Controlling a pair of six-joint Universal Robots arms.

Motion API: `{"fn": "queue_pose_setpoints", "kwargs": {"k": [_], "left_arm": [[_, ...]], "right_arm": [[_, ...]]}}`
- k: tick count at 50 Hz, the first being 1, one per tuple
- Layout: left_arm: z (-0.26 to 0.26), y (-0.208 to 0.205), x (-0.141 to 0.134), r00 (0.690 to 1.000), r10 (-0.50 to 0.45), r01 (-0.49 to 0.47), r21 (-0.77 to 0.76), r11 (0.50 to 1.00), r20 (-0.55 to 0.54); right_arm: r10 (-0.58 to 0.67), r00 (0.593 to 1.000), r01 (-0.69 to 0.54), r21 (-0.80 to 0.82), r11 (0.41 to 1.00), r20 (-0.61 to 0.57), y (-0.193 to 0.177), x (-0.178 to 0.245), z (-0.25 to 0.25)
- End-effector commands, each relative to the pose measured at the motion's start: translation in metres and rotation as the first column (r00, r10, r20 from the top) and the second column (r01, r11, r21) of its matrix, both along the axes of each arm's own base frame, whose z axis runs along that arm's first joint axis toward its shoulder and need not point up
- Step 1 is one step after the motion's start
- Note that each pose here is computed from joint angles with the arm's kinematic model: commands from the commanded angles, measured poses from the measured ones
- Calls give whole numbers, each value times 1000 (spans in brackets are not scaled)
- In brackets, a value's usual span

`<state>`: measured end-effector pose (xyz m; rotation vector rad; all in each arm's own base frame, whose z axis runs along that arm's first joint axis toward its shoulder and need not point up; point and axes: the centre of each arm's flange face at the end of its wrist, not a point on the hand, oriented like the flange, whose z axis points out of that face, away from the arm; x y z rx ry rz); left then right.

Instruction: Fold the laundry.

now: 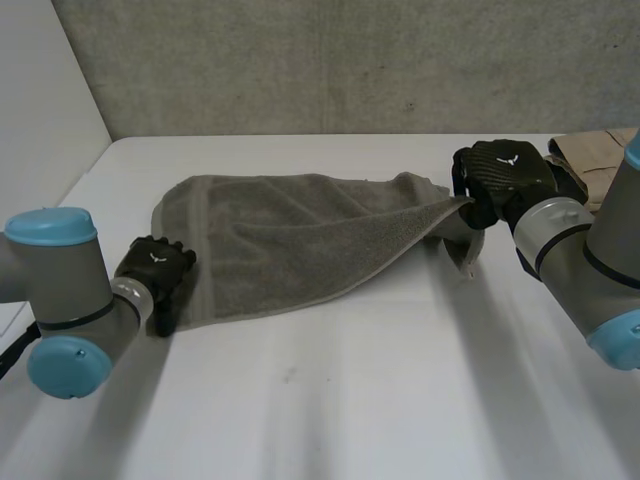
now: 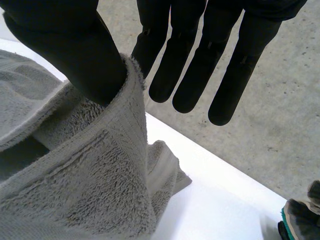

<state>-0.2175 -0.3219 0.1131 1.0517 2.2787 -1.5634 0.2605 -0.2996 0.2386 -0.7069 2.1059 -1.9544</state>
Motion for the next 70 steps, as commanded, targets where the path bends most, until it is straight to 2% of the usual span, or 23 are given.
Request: {"fn": "queue_pose_setpoints", "kwargs": {"k": [1, 11, 22, 26, 29, 30, 34, 37, 39, 42, 45, 51, 56, 59, 61, 65, 66, 69, 70], "left_arm": [[-3, -10, -3, 1000, -9, 9, -29, 1000, 10], [8, -26, -5, 1000, 9, -7, -106, 994, 16], [14, -32, -8, 1000, -20, 19, -125, 992, -10], [42, -28, 0, 998, -14, 5, -169, 986, -54], [97, -19, 9, 988, -20, -23, -267, 964, -155], [128, -11, 13, 977, -38, -30, -316, 948, -209], [192, 11, 28, 942, -92, -50, -407, 912, -322], [211, 17, 33, 921, -135, -33, -418, 908, -364], [211, 17, 35, 909, -159, -1, -383, 924, -385], [201, 11, 36, 907, -144, 9, -323, 946, -395], [185, 1, 37, 918, -103, -3, -266, 964, -384], [124, -30, 37, 962, 5, -38, -114, 993, -273], [104, -50, 25, 982, 14, -33, -96, 995, -186], [117, -69, 11, 981, -21, -14, -174, 985, -194], [133, -79, 4, 975, -45, -9, -238, 971, -218], [204, -103, -10, 932, -131, -47, -469, 882, -339], [238, -109, -11, 896, -187, -84, -568, 819, -402], [289, -109, -10, 828, -282, -162, -688, 707, -485], [313, -107, -8, 783, -329, -219, -729, 649, -528]], "right_arm": [[4, 1000, -4, 3, 1000, -2, 1, 1, -1], [0, 1000, 0, 3, 1000, -6, 2, -1, -1], [-11, 1000, 11, 2, 1000, -30, 0, -4, -4], [-31, 998, 30, -15, 999, -56, -6, -11, -1], [-42, 993, 40, -26, 999, -110, -7, -19, 5], [-45, 991, 41, -33, 999, -128, -6, -21, 9], [-50, 958, 38, -50, 998, -282, 4, -40, 31], [-27, 930, 16, -33, 999, -366, 13, -47, 38], [27, 908, -27, 4, 1000, -418, 23, -47, 39], [101, 904, -79, 70, 994, -416, 32, -41, 30], [123, 907, -87, 106, 991, -403, 29, -37, 19], [137, 888, -32, 238, 971, -439, 7, -36, -31], [94, 853, 18, 209, 978, -514, -21, -33, -48], [16, 851, 41, 97, 994, -524, -52, -26, -41], [-31, 864, 44, 14, 999, -503, -69, -19, -31], [-187, 915, 83, -286, 954, -358, -112, -3, 19], [-245, 935, 121, -417, 901, -257, -126, -1, 47], [-289, 954, 195, -567, 800, -81, -139, -3, 85], [-292, 956, 240, -637, 732, 26, -142, -5, 107]]}}
